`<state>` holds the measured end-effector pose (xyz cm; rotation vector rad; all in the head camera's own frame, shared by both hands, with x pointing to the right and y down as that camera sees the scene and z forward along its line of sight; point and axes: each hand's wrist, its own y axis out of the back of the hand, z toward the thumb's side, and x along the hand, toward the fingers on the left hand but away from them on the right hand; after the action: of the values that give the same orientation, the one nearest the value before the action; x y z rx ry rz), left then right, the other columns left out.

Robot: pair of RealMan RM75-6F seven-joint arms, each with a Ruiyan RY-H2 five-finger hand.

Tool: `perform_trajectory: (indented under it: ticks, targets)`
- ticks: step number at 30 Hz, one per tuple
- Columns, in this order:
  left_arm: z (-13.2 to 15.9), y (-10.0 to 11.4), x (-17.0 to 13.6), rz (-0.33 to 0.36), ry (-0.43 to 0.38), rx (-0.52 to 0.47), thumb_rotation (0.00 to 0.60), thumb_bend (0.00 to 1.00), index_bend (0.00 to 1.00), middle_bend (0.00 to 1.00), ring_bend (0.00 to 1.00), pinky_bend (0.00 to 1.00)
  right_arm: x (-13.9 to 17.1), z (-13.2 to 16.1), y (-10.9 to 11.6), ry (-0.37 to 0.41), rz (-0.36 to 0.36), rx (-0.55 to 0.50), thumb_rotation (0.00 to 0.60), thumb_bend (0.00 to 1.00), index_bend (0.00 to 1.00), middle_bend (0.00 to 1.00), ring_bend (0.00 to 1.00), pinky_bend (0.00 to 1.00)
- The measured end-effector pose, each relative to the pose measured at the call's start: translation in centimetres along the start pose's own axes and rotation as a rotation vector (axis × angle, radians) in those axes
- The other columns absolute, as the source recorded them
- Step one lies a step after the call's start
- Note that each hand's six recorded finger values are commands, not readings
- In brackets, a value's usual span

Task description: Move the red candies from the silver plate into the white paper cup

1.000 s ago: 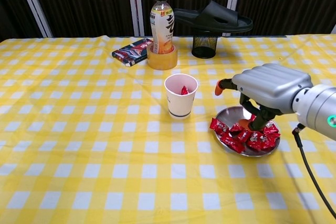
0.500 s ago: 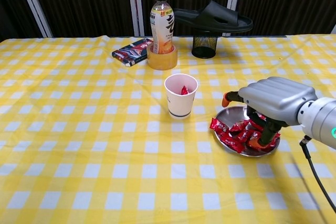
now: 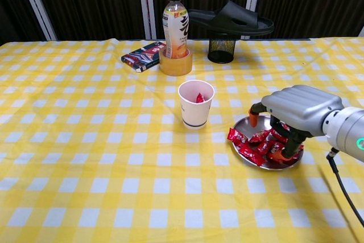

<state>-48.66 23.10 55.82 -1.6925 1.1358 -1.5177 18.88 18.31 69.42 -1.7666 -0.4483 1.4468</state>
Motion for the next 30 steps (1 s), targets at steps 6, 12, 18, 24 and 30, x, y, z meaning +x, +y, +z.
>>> perform_trajectory:
  ticks: [6,12,18,24,30]
  targets:
    - [-0.07,-0.09,0.04,-0.006,0.005,-0.002,0.6,0.03,0.0,0.0,0.0,0.0,-0.08,-0.07,-0.26,0.001,0.007,-0.009,0.6,0.26,0.37,0.82,0.92,0.98]
    - [-0.08,-0.09,0.04,-0.007,0.007,-0.001,0.6,0.03,0.0,0.0,0.0,0.0,-0.42,-0.18,-0.23,-0.004,0.004,-0.016,0.6,0.26,0.38,0.82,0.92,0.98]
    - [-0.11,-0.16,0.08,-0.012,0.01,-0.001,0.6,0.03,0.0,0.0,0.0,0.0,-0.57,-0.19,-0.37,-0.005,0.01,-0.019,0.6,0.26,0.4,0.82,0.92,0.98]
    - [-0.12,-0.18,0.1,-0.015,0.013,-0.002,0.6,0.03,0.0,0.0,0.0,0.0,-0.61,0.03,-0.78,0.003,0.021,-0.016,0.6,0.28,0.48,0.82,0.92,0.98]
    - [-0.13,-0.18,0.08,-0.017,0.012,-0.003,0.6,0.03,0.0,0.0,0.0,0.0,-0.6,0.04,-1.03,0.006,0.027,-0.019,0.6,0.4,0.52,0.82,0.92,0.98]
